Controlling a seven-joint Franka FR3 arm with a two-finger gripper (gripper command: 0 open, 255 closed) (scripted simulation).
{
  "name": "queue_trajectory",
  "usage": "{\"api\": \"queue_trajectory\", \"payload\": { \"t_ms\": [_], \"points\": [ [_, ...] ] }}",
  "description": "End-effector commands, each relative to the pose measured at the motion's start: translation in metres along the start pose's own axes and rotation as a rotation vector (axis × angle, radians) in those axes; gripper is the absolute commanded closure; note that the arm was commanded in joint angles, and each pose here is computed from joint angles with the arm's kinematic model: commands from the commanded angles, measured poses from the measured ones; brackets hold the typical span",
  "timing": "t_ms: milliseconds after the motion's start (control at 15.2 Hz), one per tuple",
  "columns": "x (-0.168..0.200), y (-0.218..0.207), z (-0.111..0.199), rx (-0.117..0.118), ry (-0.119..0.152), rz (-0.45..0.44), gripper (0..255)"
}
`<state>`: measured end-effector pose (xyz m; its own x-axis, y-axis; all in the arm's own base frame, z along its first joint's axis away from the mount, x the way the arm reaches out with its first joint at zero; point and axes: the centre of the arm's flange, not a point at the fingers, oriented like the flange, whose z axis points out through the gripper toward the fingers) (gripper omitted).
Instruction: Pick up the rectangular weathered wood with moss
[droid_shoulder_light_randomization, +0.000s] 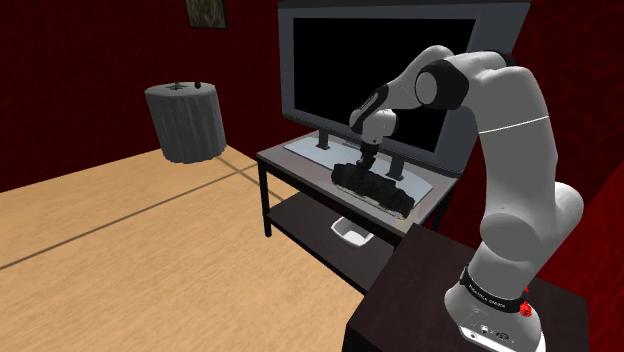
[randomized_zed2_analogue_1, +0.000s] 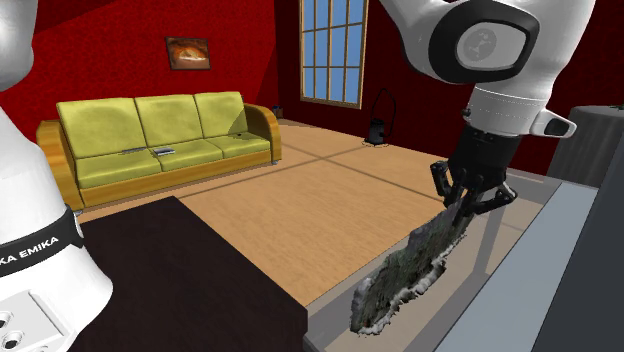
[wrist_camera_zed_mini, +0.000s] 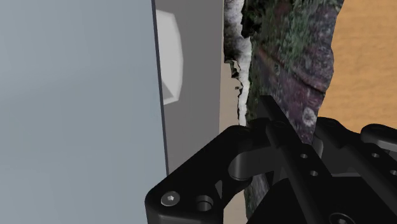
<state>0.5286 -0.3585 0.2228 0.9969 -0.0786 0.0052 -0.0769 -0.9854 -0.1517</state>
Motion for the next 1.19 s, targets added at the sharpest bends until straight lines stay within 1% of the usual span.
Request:
{"api": "queue_trajectory", "payload": {
  "t_ms": [0, 990, 1122],
  "points": [
    [-0.001, 0.001, 0.000, 0.000, 0.000, 0.000, 255],
    [0.000, -0.011, -0.078, 0.000, 0.000, 0.000, 255],
    [0.000, -0.011, -0.079, 0.000, 0.000, 0.000, 255]
  ]
}}
